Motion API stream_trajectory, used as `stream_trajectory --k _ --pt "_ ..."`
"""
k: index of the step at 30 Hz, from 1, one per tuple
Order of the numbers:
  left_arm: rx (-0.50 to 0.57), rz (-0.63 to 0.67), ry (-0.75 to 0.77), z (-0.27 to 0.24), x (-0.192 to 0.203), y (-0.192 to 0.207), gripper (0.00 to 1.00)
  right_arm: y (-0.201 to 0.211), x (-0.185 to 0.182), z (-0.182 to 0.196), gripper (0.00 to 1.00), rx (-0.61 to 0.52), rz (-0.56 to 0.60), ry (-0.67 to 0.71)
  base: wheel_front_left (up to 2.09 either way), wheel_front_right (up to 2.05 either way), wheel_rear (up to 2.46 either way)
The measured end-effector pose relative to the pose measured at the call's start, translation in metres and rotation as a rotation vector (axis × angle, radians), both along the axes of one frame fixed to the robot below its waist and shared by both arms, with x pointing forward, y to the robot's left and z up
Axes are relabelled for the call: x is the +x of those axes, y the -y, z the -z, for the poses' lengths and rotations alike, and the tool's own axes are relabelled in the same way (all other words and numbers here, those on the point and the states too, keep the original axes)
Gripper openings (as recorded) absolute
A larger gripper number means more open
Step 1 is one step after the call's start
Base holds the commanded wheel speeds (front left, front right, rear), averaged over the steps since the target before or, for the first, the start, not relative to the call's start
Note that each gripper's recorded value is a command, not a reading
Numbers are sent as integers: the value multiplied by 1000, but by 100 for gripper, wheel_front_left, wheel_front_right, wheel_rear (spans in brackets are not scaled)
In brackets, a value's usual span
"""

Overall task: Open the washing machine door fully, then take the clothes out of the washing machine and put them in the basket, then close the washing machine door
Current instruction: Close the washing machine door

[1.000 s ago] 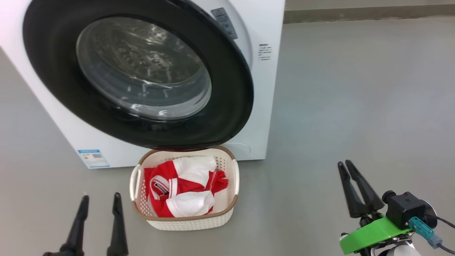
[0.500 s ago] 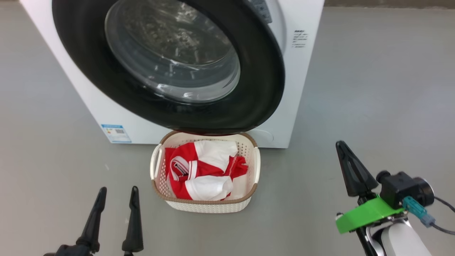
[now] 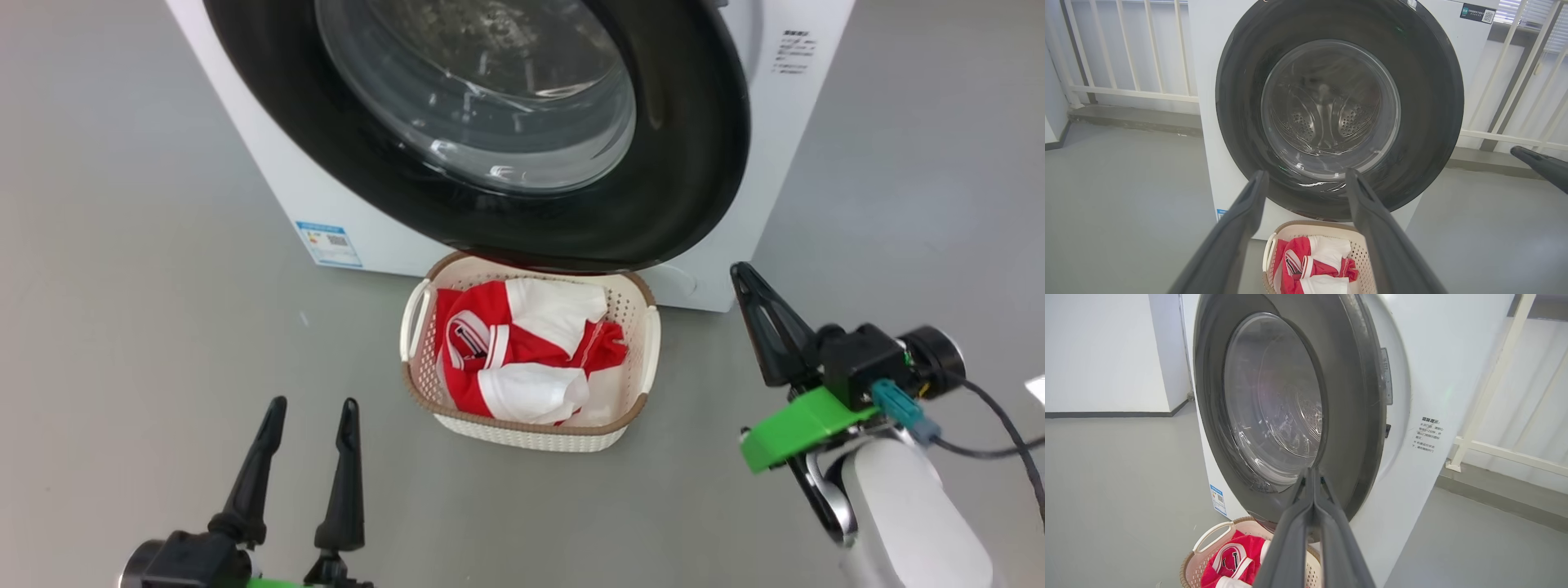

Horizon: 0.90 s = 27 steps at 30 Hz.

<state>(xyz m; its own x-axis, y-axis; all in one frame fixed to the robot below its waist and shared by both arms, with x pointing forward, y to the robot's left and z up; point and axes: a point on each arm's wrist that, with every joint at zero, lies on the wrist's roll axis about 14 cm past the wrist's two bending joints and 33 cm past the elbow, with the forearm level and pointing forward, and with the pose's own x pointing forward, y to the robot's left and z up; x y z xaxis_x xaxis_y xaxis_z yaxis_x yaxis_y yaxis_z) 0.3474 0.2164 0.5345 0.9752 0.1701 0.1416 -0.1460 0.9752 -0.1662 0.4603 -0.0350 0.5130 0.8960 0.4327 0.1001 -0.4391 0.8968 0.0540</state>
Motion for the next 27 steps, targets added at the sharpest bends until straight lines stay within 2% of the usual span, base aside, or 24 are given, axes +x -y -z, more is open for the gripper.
stream_trajectory --k 16,27 --pt "-14 -9 -15 6 18 -6 100 -47 65 1 0 -51 -85 19 0 0 0" --pt "-10 -21 -50 18 27 -13 100 -51 107 0 0 -14 -48 18 0 0 0"
